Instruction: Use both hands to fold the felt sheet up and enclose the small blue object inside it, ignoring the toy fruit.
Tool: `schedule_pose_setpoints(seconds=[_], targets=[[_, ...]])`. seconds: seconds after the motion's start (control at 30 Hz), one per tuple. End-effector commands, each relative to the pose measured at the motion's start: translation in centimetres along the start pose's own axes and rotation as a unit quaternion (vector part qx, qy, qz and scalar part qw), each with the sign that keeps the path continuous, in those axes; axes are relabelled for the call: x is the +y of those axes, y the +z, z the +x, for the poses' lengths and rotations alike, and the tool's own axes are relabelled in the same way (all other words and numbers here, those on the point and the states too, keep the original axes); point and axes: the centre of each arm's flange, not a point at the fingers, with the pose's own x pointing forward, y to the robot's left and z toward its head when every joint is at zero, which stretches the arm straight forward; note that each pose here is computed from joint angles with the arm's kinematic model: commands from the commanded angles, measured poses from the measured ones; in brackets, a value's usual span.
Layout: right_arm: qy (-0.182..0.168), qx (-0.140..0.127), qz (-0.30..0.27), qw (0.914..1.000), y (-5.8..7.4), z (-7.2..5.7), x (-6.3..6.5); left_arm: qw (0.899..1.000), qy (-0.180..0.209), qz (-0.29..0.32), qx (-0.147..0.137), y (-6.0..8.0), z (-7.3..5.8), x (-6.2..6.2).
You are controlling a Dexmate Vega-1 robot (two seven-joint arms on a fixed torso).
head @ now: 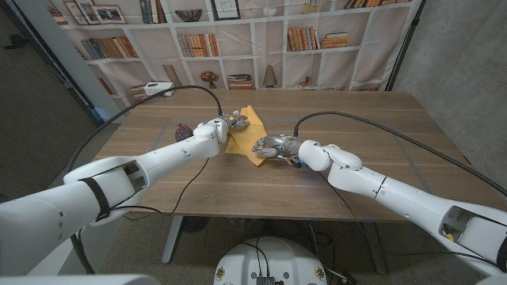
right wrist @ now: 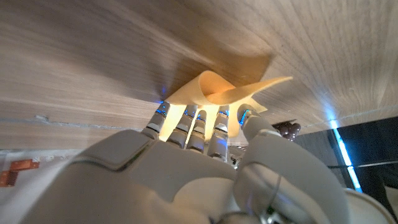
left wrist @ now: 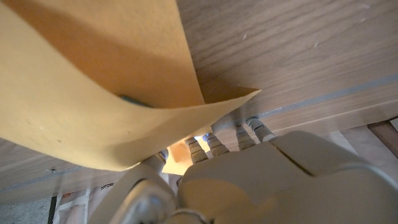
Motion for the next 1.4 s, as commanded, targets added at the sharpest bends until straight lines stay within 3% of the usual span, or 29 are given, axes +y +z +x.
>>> schedule_pose_setpoints(seconds=[0.03, 0.17, 0.23, 0.5, 0.7, 0.9, 1.03, 1.23, 1.4], targets=[[-0.133, -0.049, 0.154, 0.9779, -1.7, -1.7, -3.6, 1.0, -0.008, 0.008, -0.001, 0.4, -0.3, -0.4], [-0.183, -0.073, 0.224, 0.9544, -2.2, -2.2, -3.9, 1.0, -0.006, 0.009, -0.003, 0.6, -0.5, -0.2], [-0.203, -0.078, 0.233, 0.9479, -2.2, -2.4, -4.1, 1.0, -0.003, 0.011, -0.003, 0.8, -0.5, -0.1], [-0.23, -0.097, 0.246, 0.9367, -1.9, -2.5, -4.5, 1.0, 0.0, 0.011, -0.006, 1.1, -0.9, 0.0], [-0.236, -0.102, 0.246, 0.9347, -1.9, -2.4, -4.9, 1.0, 0.005, 0.008, -0.005, 1.0, -1.4, 0.3], [-0.244, -0.103, 0.26, 0.9286, -2.3, -2.6, -5.4, 1.0, 0.018, -0.005, -0.011, 1.0, -2.0, 0.7], [-0.251, -0.105, 0.282, 0.92, -2.8, -2.7, -5.7, 0.999, 0.033, -0.029, -0.021, 0.8, -2.5, 1.1], [-0.256, -0.108, 0.298, 0.9132, -3.2, -2.8, -5.9, 0.992, 0.072, -0.092, -0.046, 0.2, -3.5, 1.6], [-0.258, -0.107, 0.3, 0.912, -3.2, -2.8, -6.1, 0.979, 0.118, -0.153, -0.06, -0.4, -4.6, 1.7]])
